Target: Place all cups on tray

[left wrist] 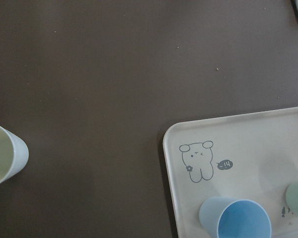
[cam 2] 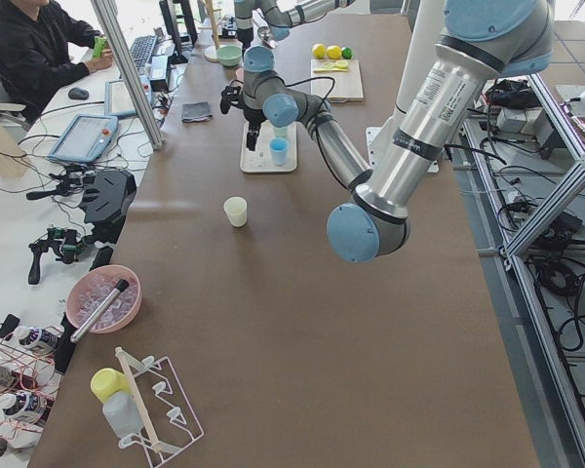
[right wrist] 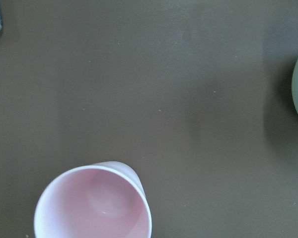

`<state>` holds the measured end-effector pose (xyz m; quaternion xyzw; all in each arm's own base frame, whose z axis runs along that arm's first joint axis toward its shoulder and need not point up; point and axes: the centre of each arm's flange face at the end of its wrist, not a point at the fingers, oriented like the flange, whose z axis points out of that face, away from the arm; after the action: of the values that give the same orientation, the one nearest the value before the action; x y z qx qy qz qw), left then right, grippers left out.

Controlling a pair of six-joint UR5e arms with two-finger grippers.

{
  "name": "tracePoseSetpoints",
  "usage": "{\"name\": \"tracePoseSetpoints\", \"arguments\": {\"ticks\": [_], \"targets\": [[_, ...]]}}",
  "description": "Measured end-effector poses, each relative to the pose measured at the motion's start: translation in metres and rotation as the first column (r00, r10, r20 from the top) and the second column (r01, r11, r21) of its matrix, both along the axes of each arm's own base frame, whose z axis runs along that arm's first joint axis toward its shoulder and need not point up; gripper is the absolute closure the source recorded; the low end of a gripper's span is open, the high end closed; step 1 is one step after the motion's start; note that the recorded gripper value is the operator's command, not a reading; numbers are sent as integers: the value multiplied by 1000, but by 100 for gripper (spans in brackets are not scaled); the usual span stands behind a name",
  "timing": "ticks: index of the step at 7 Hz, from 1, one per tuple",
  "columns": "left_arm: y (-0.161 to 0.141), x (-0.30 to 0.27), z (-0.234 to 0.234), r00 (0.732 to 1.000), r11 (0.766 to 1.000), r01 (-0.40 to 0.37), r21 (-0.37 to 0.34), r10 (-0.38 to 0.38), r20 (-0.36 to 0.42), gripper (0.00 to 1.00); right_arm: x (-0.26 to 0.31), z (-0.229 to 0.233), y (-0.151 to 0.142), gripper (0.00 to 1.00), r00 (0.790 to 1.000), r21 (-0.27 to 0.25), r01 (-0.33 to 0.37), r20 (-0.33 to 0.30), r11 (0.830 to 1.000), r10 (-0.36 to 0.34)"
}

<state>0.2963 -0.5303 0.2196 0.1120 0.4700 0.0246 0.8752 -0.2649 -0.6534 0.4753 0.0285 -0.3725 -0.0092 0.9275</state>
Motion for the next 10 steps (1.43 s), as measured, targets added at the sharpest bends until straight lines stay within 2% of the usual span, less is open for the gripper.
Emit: {"name": "tracePoseSetpoints", "arguments": {"ticks": [2,3,4,5,8,10], "targets": [[-14,-40,28,998,998,-25,61,22,55,3,-12,19,-1,52,1000,15,8,-7,1000,-8],[-20,-61,52,995,995,-40,87,31,93,3,-17,27,0,54,1000,24,11,-3,1000,-11],[-25,-80,78,990,992,-60,107,45,134,3,-20,27,1,87,1000,29,8,6,1000,-9],[-28,-94,104,983,990,-81,117,60,171,3,-21,20,2,100,1000,35,4,18,999,-5],[-35,-109,144,973,989,-105,109,79,217,3,-20,-13,7,100,997,59,15,80,998,-20],[-48,-103,173,969,988,-109,108,81,233,3,-8,-43,10,100,988,43,8,153,999,-14]]}}
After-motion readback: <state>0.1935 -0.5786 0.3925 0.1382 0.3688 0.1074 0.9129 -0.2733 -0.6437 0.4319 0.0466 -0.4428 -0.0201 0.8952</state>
